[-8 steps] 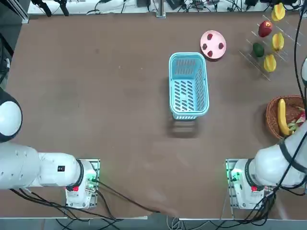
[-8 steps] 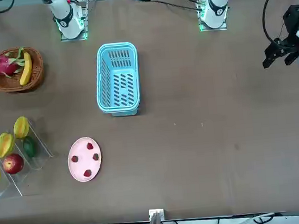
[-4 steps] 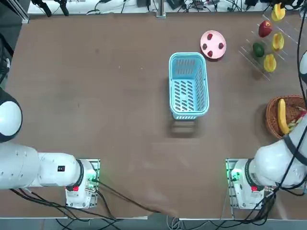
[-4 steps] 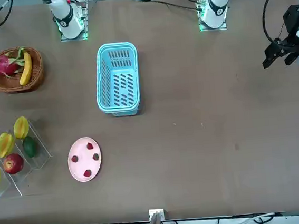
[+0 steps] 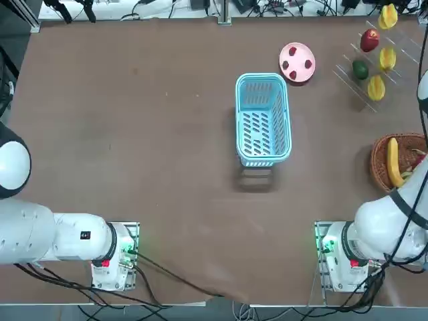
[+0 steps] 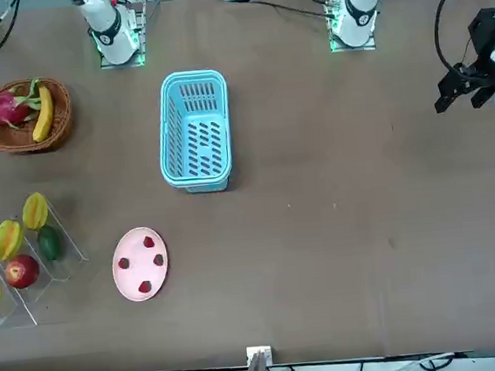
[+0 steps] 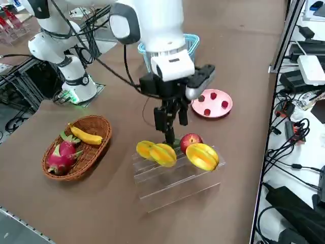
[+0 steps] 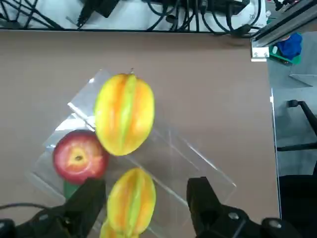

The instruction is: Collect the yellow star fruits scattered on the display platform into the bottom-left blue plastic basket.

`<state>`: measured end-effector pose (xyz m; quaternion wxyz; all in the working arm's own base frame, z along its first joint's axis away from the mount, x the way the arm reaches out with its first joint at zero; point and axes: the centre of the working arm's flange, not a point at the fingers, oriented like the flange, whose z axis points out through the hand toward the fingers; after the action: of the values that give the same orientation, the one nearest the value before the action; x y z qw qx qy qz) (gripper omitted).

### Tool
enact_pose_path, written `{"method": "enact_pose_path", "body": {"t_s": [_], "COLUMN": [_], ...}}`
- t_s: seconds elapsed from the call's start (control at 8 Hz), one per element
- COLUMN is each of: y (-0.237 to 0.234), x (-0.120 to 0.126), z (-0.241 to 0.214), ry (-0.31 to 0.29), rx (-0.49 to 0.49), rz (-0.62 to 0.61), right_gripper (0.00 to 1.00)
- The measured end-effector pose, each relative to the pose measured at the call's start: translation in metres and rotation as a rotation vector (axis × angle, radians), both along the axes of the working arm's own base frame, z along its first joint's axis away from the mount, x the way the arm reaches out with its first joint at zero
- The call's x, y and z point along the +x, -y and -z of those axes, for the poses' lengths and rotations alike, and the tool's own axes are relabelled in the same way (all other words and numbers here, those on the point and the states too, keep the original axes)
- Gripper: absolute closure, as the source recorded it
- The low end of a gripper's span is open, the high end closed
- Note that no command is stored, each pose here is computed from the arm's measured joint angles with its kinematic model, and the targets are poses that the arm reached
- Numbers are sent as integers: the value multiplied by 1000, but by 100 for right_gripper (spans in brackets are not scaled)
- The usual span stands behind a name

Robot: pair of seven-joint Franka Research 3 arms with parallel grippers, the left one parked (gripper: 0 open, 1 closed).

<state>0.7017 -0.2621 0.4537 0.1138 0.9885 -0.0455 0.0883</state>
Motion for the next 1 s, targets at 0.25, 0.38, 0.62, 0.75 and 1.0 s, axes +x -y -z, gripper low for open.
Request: {"method": "enact_pose_path", "body": {"t_s": [0.25,0.38,0.62,0.75,1.0], "y": [9,13,24,30,38], "x": [5,6,9,10,12], "z": [19,25,29,33,42], "ry": [28,48,86,95,110], "rx": [29,61,116,121,119], "rz": [14,30,62,68,72], "right_gripper": [0,0,0,0,0]}}
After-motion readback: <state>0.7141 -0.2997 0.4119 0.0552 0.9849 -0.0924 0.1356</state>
